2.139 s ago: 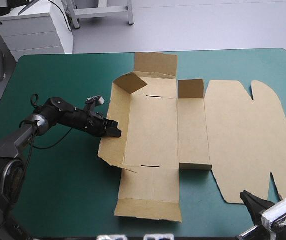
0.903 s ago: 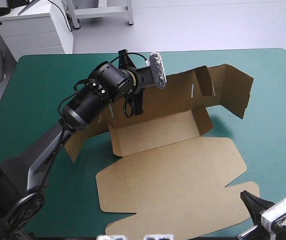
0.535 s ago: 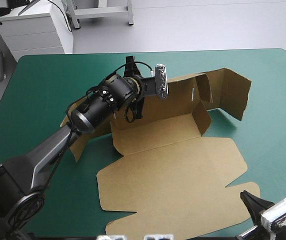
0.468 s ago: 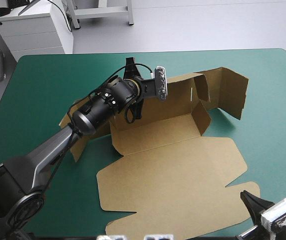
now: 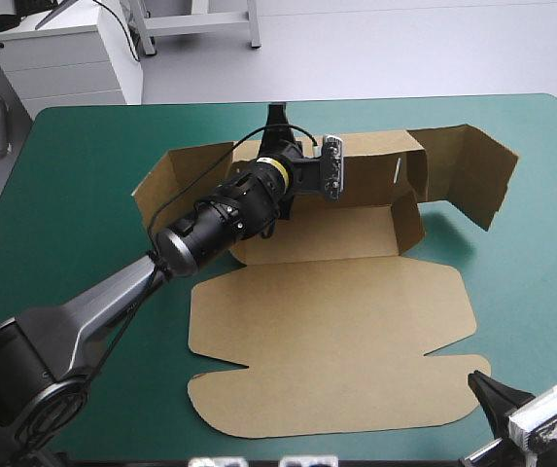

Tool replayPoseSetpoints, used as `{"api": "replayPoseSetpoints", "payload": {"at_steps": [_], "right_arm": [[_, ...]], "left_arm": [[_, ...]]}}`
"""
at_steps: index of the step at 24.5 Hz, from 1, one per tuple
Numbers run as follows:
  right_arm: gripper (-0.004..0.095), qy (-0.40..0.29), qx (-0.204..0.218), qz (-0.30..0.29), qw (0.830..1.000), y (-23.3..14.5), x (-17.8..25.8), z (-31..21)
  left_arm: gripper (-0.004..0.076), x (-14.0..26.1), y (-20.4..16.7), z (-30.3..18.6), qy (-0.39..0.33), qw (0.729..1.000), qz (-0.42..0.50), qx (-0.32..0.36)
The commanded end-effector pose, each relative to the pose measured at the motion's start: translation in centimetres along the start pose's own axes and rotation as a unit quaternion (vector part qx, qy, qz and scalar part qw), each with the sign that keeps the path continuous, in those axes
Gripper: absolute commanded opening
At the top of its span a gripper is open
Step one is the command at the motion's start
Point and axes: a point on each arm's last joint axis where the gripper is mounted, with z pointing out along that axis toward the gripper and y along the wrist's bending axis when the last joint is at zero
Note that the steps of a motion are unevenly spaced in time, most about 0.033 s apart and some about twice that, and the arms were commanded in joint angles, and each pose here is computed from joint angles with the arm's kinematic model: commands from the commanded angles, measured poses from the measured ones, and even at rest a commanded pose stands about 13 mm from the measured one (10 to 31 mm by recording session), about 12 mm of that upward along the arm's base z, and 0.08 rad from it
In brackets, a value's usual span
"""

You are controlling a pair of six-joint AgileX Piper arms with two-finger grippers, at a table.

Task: Fold the box

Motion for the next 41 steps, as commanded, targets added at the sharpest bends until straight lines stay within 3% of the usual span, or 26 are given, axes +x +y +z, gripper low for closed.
{"api": "replayPoseSetpoints", "payload": {"at_steps": [1,15,22,26,29,33,35,41], "right_arm": [[-0.0019,-0.041,0.008,0.002,0.999,-0.2,-1.3,-0.2],[-0.0019,-0.052,0.021,0.029,0.998,-0.4,-1.5,-0.3],[-0.0019,-0.066,0.025,0.036,0.997,-0.5,-1.7,-0.3],[-0.0019,-0.086,0.029,0.09,0.992,-0.9,-2.5,0.2],[-0.0019,-0.046,0.025,0.129,0.99,-1.4,-3.3,2.0],[-0.0018,-0.034,0.04,0.11,0.993,-2.8,-7.6,4.4],[-0.0018,-0.036,0.06,0.076,0.995,-4.1,-12.5,5.9],[-0.0018,0.021,0.099,0.064,0.993,-7.7,-21.4,12.6]], "left_arm": [[-0.0008,-0.7,2.7,-2.8,-0.044,0.997,-0.001,-0.062],[-0.0008,0.1,-0.2,-3.7,-0.082,0.996,0.003,-0.042],[-0.0008,0.7,-1.2,-3.5,-0.065,0.996,0.02,-0.053],[-0.0008,0.9,-1.2,-3.1,-0.057,0.996,0.028,-0.068],[-0.0008,0.9,-1.1,-3.1,-0.057,0.996,0.015,-0.07],[-0.0008,0.9,-1.2,-3.1,-0.057,0.996,0.008,-0.068],[-0.0008,1.0,-1.2,-3.1,-0.057,0.996,0.0,-0.067],[-0.0008,2.0,-0.7,-2.7,-0.044,0.996,-0.007,-0.071]]}}
